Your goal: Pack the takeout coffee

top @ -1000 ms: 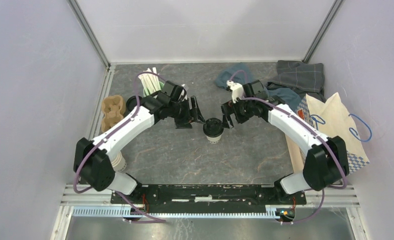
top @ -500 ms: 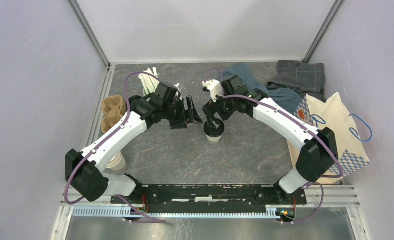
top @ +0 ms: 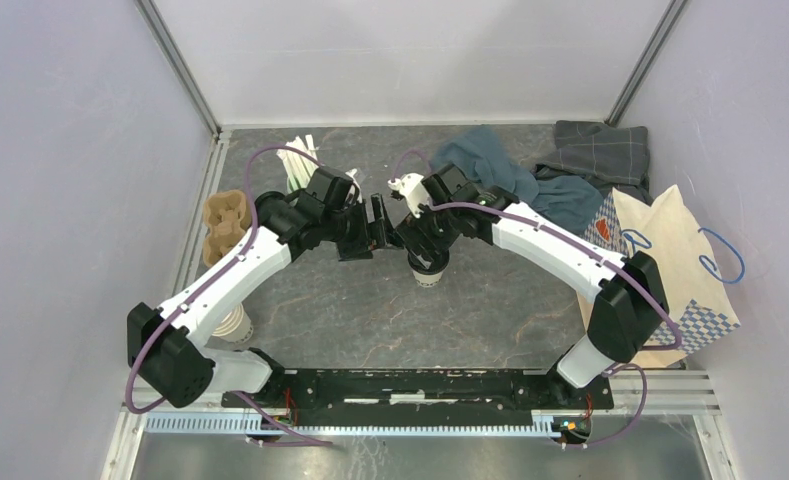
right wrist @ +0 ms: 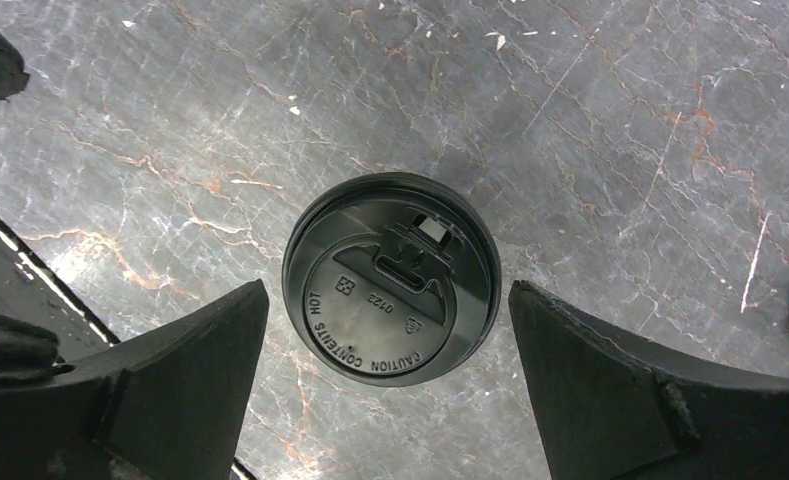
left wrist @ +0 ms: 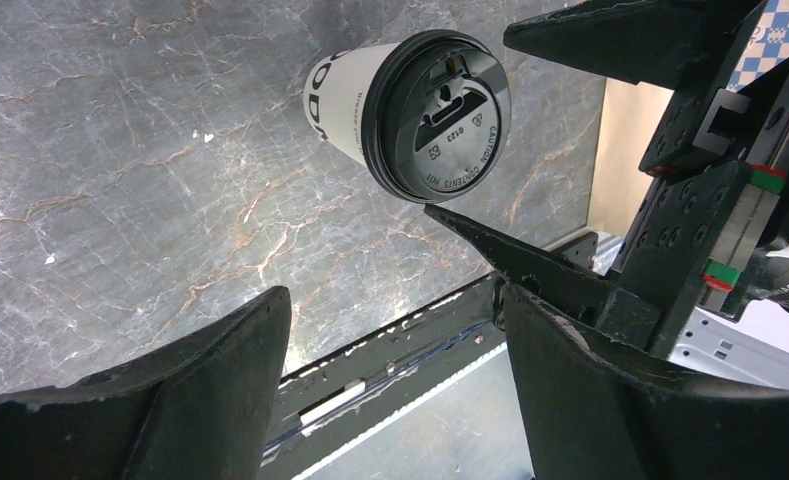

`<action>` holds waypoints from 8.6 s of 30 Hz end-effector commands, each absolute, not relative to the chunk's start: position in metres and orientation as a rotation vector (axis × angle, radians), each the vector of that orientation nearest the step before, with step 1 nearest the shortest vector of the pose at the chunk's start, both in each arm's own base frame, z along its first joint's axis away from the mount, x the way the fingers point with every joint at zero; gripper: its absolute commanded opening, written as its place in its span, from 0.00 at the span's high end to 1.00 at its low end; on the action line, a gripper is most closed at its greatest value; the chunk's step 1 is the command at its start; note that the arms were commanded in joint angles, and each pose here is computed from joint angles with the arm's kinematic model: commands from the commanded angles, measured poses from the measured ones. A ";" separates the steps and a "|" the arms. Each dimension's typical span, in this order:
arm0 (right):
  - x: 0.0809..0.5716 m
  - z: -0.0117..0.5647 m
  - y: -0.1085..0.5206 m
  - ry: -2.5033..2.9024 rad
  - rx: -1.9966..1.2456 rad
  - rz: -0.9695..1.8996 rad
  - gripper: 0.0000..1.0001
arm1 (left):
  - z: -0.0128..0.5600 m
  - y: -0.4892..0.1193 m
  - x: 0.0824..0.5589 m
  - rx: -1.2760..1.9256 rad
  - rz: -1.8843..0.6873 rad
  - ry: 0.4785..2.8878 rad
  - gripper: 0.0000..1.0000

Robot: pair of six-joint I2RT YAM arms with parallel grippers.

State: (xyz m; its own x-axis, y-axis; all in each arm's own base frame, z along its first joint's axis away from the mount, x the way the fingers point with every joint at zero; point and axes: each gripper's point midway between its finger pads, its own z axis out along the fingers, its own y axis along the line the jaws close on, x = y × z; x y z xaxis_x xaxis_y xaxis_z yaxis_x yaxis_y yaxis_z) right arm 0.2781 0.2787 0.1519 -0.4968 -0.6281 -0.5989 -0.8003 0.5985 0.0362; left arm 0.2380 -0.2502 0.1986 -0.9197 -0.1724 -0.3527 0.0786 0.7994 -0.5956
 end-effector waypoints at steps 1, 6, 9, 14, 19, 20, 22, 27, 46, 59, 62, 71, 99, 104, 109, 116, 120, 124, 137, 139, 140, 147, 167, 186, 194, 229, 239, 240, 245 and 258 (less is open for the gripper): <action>0.284 0.150 0.277 2.286 -1.125 0.338 0.02 | 0.204 -0.249 0.240 0.002 -0.876 2.559 0.16; 0.280 0.144 0.281 2.297 -1.137 0.344 0.02 | 0.205 -0.249 0.241 0.000 -0.875 2.557 0.16; 0.277 0.142 0.282 2.298 -1.143 0.344 0.03 | 0.204 -0.249 0.240 -0.001 -0.873 2.561 0.16; 0.275 0.134 0.282 2.313 -1.154 0.332 0.06 | 0.202 -0.248 0.239 0.000 -0.868 2.563 0.15; 0.272 0.129 0.280 2.316 -1.163 0.321 0.04 | 0.201 -0.247 0.239 -0.004 -0.864 2.565 0.15; 0.272 0.129 0.279 2.316 -1.163 0.318 0.04 | 0.201 -0.247 0.239 -0.005 -0.863 2.565 0.15; 0.271 0.127 0.278 2.319 -1.161 0.312 0.04 | 0.200 -0.246 0.239 -0.006 -0.859 2.565 0.15; 0.272 0.120 0.273 2.325 -1.154 0.279 0.08 | 0.199 -0.245 0.238 -0.014 -0.855 2.567 0.15; 0.225 0.035 0.222 2.462 -1.209 0.123 0.19 | 0.186 -0.235 0.228 -0.052 -0.832 2.590 0.15; 0.271 0.066 0.200 2.421 -1.012 -0.033 0.17 | 0.192 -0.234 0.231 -0.075 -0.829 2.567 0.14; 0.281 0.070 0.190 2.410 -0.944 -0.056 0.17 | 0.193 -0.235 0.231 -0.072 -0.831 2.566 0.14; 0.320 0.064 0.136 2.421 -0.648 -0.158 0.17 | 0.195 -0.240 0.234 -0.049 -0.847 2.574 0.14; 0.390 0.112 0.117 2.344 -0.444 -0.132 0.02 | 0.195 -0.249 0.230 0.012 -0.895 2.603 0.14; 0.392 0.119 0.116 2.334 -0.435 -0.136 0.02 | 0.196 -0.249 0.230 0.015 -0.898 2.599 0.14; 0.395 0.116 0.115 2.338 -0.420 -0.108 0.06 | 0.197 -0.248 0.228 0.022 -0.900 2.596 0.14; 0.408 0.115 0.123 2.400 -0.359 0.110 0.22 | 0.197 -0.245 0.226 0.019 -0.899 2.592 0.14; 0.404 0.121 0.126 2.462 -0.291 0.247 0.22 | 0.195 -0.245 0.226 0.019 -0.893 2.594 0.14; 0.393 0.121 0.123 2.538 -0.233 0.362 0.23 | 0.194 -0.245 0.226 0.020 -0.894 2.597 0.14; 0.373 0.110 0.117 2.787 -0.215 0.480 0.22 | 0.188 -0.252 0.227 0.023 -0.932 2.606 0.14; 0.368 0.110 0.115 2.824 -0.222 0.480 0.22 | 0.188 -0.253 0.227 0.020 -0.934 2.605 0.14; 0.367 0.111 0.115 2.826 -0.217 0.481 0.22 | 0.188 -0.253 0.227 0.018 -0.935 2.607 0.14; 0.388 0.125 0.121 2.689 -0.217 0.526 0.22 | 0.181 -0.262 0.236 0.023 -0.960 2.601 0.14; 0.317 0.178 0.117 2.439 -0.276 0.559 0.22 | 0.139 -0.378 0.469 0.148 -0.865 2.327 0.12; 0.308 0.180 0.117 2.417 -0.291 0.568 0.22 | 0.151 -0.401 0.465 0.142 -1.121 2.280 0.98; 0.308 0.177 0.102 2.441 -0.286 0.452 0.21 | 0.158 -0.353 0.367 0.425 -0.372 2.551 0.98; 0.272 0.171 0.222 2.525 -0.608 0.826 0.19 | 0.245 -0.301 0.241 0.396 -0.578 2.464 0.18; 0.287 0.163 0.262 2.607 -0.635 0.846 0.18 | 0.223 -0.260 0.240 0.126 -0.838 2.480 0.16; 0.286 0.161 0.264 2.621 -0.646 0.841 0.18 | 0.222 -0.261 0.239 0.120 -0.851 2.479 0.16; 0.285 0.156 0.272 2.652 -0.690 0.803 0.18 | 0.217 -0.265 0.235 0.108 -0.902 2.489 0.16; 0.273 0.141 0.273 2.710 -0.766 0.681 0.15 | 0.204 -0.256 0.231 0.122 -0.868 2.511 0.16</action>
State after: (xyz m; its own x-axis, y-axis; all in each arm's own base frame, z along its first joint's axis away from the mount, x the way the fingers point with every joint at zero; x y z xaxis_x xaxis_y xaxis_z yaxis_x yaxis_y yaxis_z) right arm 0.2692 0.2745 0.1396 -0.8373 -0.4272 -0.3413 -0.5404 0.7414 0.3979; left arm 0.2299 -0.2536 0.1935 -0.8950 -0.0465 -0.4437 0.2191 0.8206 -0.5279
